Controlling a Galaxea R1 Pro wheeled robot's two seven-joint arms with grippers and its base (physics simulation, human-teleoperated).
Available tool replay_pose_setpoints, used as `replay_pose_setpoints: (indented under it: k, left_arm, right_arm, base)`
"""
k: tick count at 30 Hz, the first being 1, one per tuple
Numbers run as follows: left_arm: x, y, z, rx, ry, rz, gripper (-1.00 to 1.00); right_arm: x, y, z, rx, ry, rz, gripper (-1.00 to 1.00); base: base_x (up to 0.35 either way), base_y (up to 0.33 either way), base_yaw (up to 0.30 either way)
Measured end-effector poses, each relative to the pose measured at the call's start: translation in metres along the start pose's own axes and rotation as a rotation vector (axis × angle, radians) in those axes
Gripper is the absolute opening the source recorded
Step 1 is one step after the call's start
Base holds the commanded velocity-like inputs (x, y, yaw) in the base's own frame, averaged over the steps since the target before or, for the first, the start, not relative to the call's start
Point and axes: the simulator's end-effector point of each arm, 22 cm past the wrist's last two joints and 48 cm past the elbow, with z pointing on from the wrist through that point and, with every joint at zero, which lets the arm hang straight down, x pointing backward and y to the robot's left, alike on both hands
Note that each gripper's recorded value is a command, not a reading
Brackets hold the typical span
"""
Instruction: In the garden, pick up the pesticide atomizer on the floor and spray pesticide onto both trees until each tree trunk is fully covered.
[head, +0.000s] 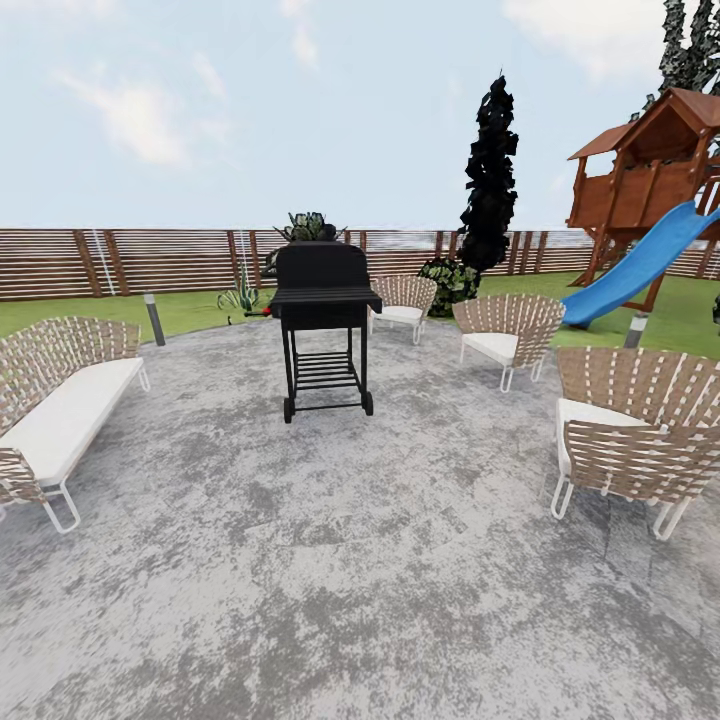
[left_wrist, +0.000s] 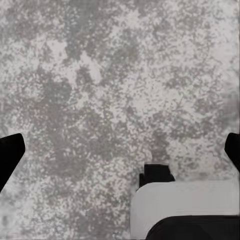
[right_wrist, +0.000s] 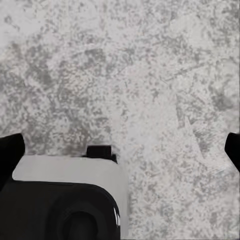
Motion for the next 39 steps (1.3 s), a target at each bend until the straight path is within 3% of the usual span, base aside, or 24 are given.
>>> replay_pose_setpoints:
  k: [1,2,5,8,12,14,16,25,39]
  left_arm:
    - [-0.072,0.000,0.008,-0.001,-0.140,-0.002,1.00]
    - [-0.080,0.000,0.008,0.000,-0.154,0.000,1.00]
    - [-0.123,0.001,0.012,-0.001,-0.219,-0.003,1.00]
    - [-0.148,0.001,0.011,-0.001,-0.270,-0.006,1.00]
    - [-0.176,0.005,0.004,-0.010,-0.374,-0.022,1.00]
    - [-0.192,0.009,-0.004,-0.020,-0.458,-0.048,1.00]
    - [-0.194,0.010,-0.006,-0.025,-0.481,-0.073,1.00]
    - [-0.192,0.017,-0.007,-0.038,-0.488,-0.083,1.00]
    - [-0.192,0.017,-0.007,-0.038,-0.487,-0.085,1.00]
  right_arm:
    - [-0.075,0.000,0.007,0.000,-0.164,0.001,1.00]
    - [-0.144,0.000,0.003,0.000,-0.309,0.000,1.00]
    - [-0.201,-0.001,0.000,0.001,-0.415,0.005,1.00]
    - [-0.234,-0.001,-0.003,0.002,-0.477,0.008,1.00]
    - [-0.251,-0.005,-0.005,0.008,-0.511,0.010,1.00]
    - [-0.252,-0.021,-0.005,0.029,-0.514,0.007,1.00]
    - [-0.250,-0.031,-0.005,0.038,-0.512,0.000,1.00]
    - [-0.252,-0.033,-0.006,0.042,-0.519,-0.007,1.00]
    - [-0.249,-0.031,-0.005,0.040,-0.512,-0.010,1.00]
  base:
    - [0.000,0.000,0.000]
    - [0.000,0.000,0.000]
    - [0.000,0.000,0.000]
    - [0.000,0.000,0.000]
    - [0.000,0.000,0.000]
    - [0.000,0.000,0.000]
    - [0.000,0.000,0.000]
    - [0.145,0.031,0.026]
    - [0.196,0.194,0.261]
